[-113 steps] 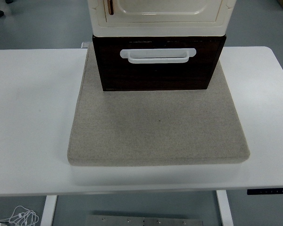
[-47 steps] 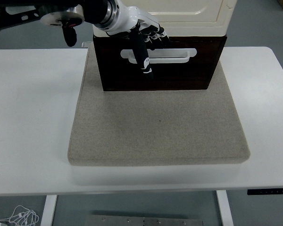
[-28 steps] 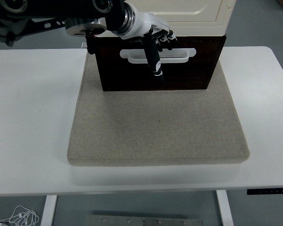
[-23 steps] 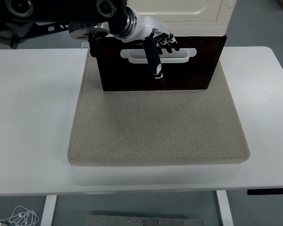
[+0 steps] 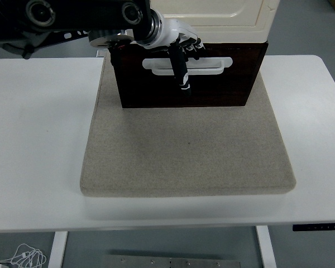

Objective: Open the drawer under the combination cabinet

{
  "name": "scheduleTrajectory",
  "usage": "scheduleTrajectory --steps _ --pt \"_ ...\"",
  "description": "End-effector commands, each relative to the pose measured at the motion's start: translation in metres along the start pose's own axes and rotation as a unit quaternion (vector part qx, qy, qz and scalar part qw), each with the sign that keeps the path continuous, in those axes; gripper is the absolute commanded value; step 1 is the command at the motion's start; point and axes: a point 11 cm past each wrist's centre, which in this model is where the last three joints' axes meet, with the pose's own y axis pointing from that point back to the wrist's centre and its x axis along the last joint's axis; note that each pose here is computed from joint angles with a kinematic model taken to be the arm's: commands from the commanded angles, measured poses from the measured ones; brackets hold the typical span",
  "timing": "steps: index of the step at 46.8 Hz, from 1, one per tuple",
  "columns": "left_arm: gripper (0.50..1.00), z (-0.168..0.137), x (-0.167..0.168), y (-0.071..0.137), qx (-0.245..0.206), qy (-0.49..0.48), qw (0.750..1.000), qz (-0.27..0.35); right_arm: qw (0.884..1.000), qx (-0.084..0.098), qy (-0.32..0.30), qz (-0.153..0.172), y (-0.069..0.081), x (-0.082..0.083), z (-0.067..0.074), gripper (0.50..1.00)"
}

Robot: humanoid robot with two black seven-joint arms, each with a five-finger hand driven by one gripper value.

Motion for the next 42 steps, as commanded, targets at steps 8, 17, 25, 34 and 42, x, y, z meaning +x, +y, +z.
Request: scheduleTrajectory --steps 8,17,25,34,42 --pt "1.0 -0.002 0.0 0.0 0.002 -0.001 1.0 -0.001 1.0 0.0 0.0 0.0 0.0 0.0 0.0 0.926" --pt "1.0 -0.003 -0.002 -0.001 0.006 -0.003 1.0 -0.003 1.0 0.0 0.0 0.0 0.0 0.0 0.0 0.926" --pt "1.0 -0.003 -0.002 -0.001 0.006 -0.004 1.0 -0.004 1.0 0.0 0.0 0.0 0.0 0.0 0.0 0.926" --pt "1.0 -0.009 -0.005 -0.006 0.01 0.001 1.0 -0.01 1.0 0.0 0.0 0.0 0.0 0.0 0.0 0.926" --pt "1.0 -0.011 -0.004 -0.007 0.011 0.004 1.0 -0.008 1.0 0.0 0.001 0.0 0.0 0.0 0.0 0.926"
